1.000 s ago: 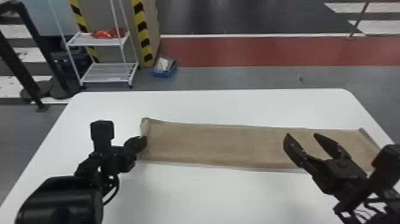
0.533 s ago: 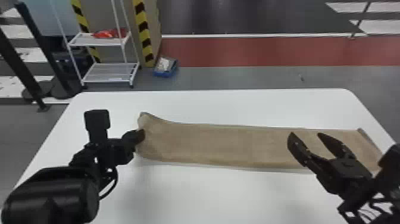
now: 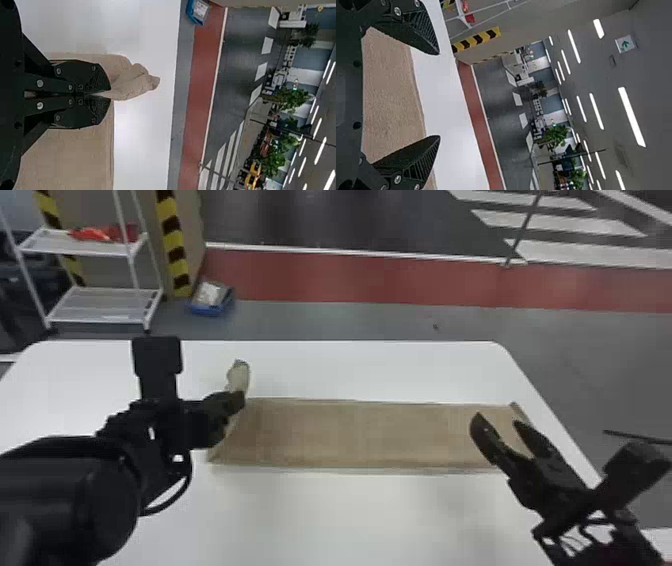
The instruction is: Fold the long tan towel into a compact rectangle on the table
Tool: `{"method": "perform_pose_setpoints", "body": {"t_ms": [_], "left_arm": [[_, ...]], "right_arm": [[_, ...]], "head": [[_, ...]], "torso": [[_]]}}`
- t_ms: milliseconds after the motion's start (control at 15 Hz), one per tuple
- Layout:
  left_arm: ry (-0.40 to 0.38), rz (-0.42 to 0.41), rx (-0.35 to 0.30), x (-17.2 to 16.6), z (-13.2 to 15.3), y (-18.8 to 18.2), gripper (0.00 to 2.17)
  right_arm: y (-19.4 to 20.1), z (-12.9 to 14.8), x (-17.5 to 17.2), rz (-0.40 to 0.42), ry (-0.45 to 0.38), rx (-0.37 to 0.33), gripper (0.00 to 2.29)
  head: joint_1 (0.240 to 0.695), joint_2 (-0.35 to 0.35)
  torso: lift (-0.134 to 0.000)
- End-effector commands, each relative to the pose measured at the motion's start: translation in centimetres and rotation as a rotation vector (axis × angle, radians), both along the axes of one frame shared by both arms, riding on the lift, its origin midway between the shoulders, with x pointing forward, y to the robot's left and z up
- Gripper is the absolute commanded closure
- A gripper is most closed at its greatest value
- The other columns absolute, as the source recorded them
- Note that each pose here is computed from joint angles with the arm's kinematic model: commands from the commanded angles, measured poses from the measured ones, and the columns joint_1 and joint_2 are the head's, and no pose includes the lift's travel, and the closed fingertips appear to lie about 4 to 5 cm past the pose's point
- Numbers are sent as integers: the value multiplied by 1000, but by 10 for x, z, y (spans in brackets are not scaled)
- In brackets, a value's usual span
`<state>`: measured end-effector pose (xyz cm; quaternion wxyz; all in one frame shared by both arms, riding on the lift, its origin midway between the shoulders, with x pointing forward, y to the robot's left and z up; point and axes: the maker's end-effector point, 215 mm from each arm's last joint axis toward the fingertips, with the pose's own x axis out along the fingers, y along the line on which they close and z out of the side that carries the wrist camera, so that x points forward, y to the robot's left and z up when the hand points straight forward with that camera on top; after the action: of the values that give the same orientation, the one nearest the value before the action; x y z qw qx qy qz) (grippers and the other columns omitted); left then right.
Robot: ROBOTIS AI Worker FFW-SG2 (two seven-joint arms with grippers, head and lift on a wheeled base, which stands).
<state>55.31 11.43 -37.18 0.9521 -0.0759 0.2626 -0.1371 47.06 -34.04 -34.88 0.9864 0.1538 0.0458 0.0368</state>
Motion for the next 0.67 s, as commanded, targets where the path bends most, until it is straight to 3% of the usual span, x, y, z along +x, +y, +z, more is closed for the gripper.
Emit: {"method": "perform_pose_setpoints", "body": {"t_ms": [0,267,600], "left_arm": [[-8,-72,12,-8,-10,-53,1659],[-123,-85,15,7,-17,-113,1663],[-191,-102,40,16,-4,-153,1659]], "right_arm": [[-33,-9,-1,-54,7,28,144],[-41,-16,1,-60,16,35,144],[-43,-22,6,-50,20,57,144]], "head": [[695,-227],[695,-350],[695,-350]], "torso": [[-123],[-123],[-123]]}}
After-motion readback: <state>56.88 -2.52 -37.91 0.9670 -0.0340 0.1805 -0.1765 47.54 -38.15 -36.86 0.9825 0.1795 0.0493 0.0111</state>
